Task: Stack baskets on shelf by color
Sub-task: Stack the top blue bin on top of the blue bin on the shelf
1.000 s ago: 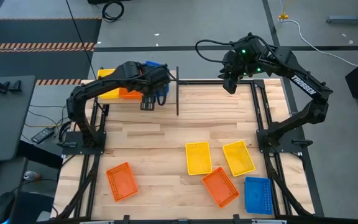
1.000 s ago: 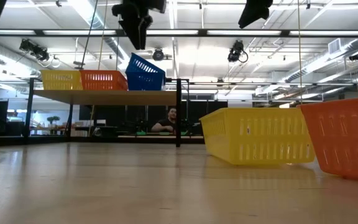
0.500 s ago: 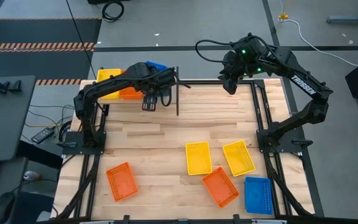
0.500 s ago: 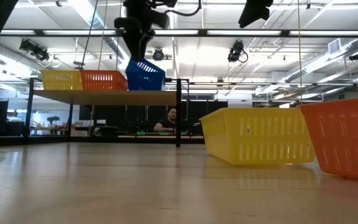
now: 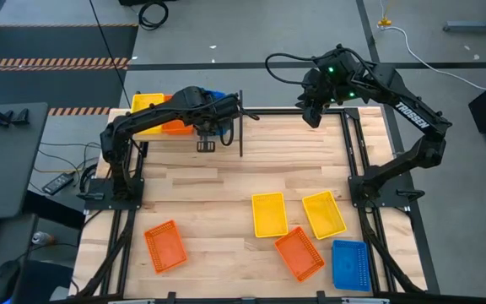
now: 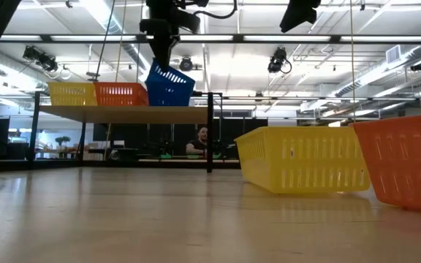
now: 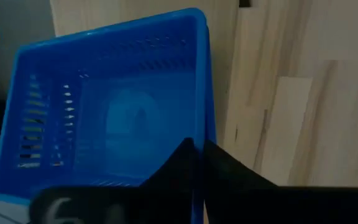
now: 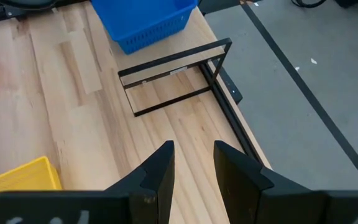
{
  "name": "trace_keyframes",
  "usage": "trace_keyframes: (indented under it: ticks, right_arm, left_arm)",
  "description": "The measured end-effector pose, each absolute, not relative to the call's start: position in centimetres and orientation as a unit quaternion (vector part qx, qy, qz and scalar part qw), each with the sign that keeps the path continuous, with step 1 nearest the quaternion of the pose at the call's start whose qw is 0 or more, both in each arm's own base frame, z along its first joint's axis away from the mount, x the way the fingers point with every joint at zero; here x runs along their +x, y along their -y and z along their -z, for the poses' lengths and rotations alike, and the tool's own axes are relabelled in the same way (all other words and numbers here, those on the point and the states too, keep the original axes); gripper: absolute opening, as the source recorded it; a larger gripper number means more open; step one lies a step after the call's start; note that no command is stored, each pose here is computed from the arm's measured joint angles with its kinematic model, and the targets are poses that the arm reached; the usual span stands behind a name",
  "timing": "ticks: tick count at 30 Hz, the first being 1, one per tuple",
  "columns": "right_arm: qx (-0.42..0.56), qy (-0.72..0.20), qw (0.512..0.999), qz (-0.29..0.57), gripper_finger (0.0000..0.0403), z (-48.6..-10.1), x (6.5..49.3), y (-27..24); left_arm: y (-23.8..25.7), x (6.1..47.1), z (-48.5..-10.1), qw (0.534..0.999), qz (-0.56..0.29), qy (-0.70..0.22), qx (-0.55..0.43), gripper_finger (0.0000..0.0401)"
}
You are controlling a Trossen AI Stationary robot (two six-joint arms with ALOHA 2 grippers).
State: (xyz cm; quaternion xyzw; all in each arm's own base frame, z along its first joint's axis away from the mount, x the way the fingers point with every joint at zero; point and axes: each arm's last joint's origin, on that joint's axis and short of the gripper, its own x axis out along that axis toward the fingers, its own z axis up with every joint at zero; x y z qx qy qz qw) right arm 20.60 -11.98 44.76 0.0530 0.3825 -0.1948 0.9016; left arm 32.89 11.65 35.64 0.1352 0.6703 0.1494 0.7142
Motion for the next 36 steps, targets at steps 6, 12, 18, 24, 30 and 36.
trace_keyframes:
  ticks: [6,12,18,24,30,36]
  right_arm:
    - [0.064,-0.380,0.901,0.199,0.0119,-44.8,20.6,12.0]
    - [0.065,-0.380,0.901,0.200,0.0119,-44.8,20.6,12.0]
    - [0.065,-0.380,0.901,0.200,0.0119,-44.8,20.6,12.0]
    - [0.065,-0.380,0.900,0.204,0.0119,-44.8,20.6,12.0]
    - [0.065,-0.379,0.900,0.204,0.0119,-44.8,20.6,12.0]
    - [0.065,-0.379,0.900,0.204,0.0119,-44.8,20.6,12.0]
  left_arm:
    - [-11.8,33.1,-35.7,0.720,-0.162,-0.660,0.139,0.0011]
    - [-11.8,33.0,-35.9,0.725,-0.171,-0.654,0.131,0.0012]
    - [-11.6,32.5,-37.5,0.759,-0.188,-0.611,0.120,0.0011]
    - [-11.3,31.5,-38.9,0.781,-0.191,-0.584,0.112,0.0011]
    - [-11.6,31.5,-38.8,0.791,-0.204,-0.574,0.053,0.0014]
    - [-12.9,32.1,-37.5,0.778,-0.217,-0.589,0.034,0.0037]
